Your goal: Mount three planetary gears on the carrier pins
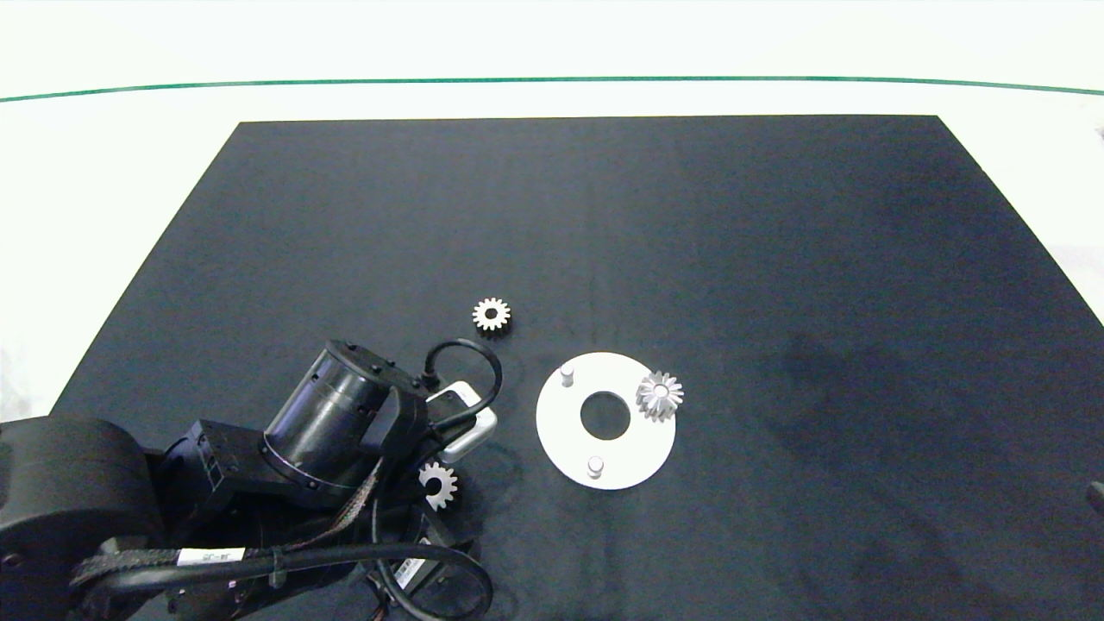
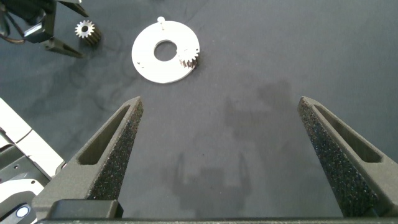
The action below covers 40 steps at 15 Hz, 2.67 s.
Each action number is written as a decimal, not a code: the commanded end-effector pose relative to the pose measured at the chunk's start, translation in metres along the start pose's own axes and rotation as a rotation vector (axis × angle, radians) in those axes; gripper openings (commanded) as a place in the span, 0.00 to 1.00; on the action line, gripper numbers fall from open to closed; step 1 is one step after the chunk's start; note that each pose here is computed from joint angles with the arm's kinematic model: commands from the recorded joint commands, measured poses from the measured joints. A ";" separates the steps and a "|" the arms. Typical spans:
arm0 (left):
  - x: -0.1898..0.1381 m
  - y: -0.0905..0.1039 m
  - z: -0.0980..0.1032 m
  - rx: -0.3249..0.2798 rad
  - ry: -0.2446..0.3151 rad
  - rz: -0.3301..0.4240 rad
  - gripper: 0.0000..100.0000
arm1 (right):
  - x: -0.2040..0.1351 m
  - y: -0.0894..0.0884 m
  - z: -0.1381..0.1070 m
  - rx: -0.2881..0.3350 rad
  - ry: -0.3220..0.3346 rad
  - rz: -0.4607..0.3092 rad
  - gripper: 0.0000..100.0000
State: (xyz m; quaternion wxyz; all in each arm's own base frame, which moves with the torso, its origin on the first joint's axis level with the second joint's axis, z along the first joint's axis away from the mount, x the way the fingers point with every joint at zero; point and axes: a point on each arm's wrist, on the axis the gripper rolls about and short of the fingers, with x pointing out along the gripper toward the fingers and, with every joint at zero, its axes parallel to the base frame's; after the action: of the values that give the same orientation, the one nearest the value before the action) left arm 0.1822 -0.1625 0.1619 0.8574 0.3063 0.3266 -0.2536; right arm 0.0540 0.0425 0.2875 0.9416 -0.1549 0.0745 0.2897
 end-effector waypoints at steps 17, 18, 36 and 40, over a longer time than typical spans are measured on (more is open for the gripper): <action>0.008 -0.001 0.007 -0.005 -0.036 0.011 0.53 | -0.003 0.000 0.000 -0.009 -0.008 0.000 1.00; 0.008 -0.001 0.006 -0.007 -0.035 0.013 0.51 | -0.003 0.000 -0.001 -0.008 -0.009 -0.001 1.00; -0.005 -0.008 0.023 0.004 -0.074 -0.016 0.19 | -0.007 -0.001 -0.001 -0.008 -0.019 -0.003 1.00; -0.014 -0.025 0.044 0.048 -0.110 -0.067 0.19 | -0.009 -0.001 0.000 -0.014 -0.030 -0.006 1.00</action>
State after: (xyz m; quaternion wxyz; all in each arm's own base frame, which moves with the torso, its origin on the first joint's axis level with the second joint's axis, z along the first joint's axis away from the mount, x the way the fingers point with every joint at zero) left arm 0.1756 -0.1987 0.1864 0.8588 0.2997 0.2889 -0.2985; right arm 0.0475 0.0370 0.2894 0.9422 -0.1577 0.0585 0.2899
